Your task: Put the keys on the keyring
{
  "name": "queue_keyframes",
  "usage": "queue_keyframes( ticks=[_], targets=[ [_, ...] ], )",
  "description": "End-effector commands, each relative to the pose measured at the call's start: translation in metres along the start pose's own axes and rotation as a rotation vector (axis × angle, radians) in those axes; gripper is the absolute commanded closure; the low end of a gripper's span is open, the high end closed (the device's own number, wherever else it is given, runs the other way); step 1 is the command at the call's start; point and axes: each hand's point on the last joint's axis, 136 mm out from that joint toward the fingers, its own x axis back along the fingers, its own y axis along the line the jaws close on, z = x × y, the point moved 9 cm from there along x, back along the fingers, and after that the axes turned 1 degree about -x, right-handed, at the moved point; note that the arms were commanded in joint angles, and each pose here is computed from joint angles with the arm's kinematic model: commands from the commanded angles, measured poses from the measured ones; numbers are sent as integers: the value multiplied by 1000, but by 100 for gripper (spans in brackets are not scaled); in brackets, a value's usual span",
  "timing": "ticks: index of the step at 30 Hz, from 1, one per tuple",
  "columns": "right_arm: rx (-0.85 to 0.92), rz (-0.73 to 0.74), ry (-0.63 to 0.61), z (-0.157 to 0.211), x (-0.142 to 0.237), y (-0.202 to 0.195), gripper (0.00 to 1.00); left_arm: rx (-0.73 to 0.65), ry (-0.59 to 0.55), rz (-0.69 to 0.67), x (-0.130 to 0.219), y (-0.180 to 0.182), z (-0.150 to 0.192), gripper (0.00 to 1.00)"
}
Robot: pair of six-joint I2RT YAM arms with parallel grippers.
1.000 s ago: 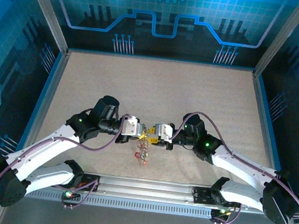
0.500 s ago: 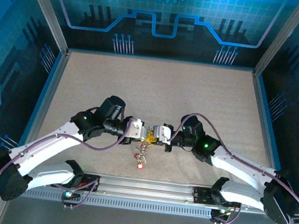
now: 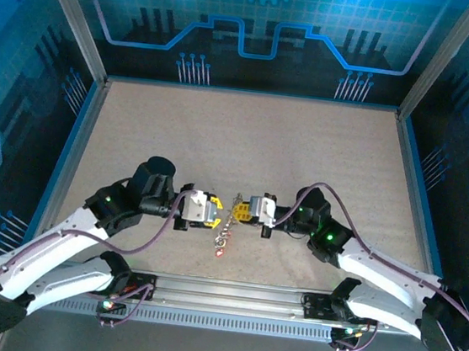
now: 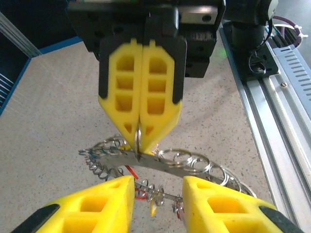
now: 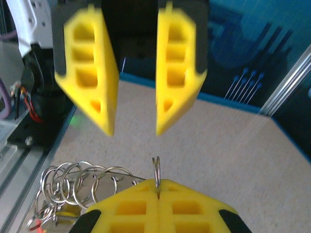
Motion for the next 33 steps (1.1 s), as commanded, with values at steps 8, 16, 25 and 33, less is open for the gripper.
queue_keyframes(
  ticks=[8, 16, 25, 33],
  targets=[
    [34, 16, -154, -19, 1, -7, 100, 10, -112, -57, -9, 11, -9, 67],
    [24, 2, -155, -19, -1, -8, 100, 13, -138, -45, -13, 15, -12, 74],
    [28, -18, -137, -17, -4, -9, 100, -6, -133, -44, -12, 14, -13, 75],
    [33, 5, -140, -19, 0, -11, 100, -18, -74, -21, -7, 3, -3, 55]
  ],
)
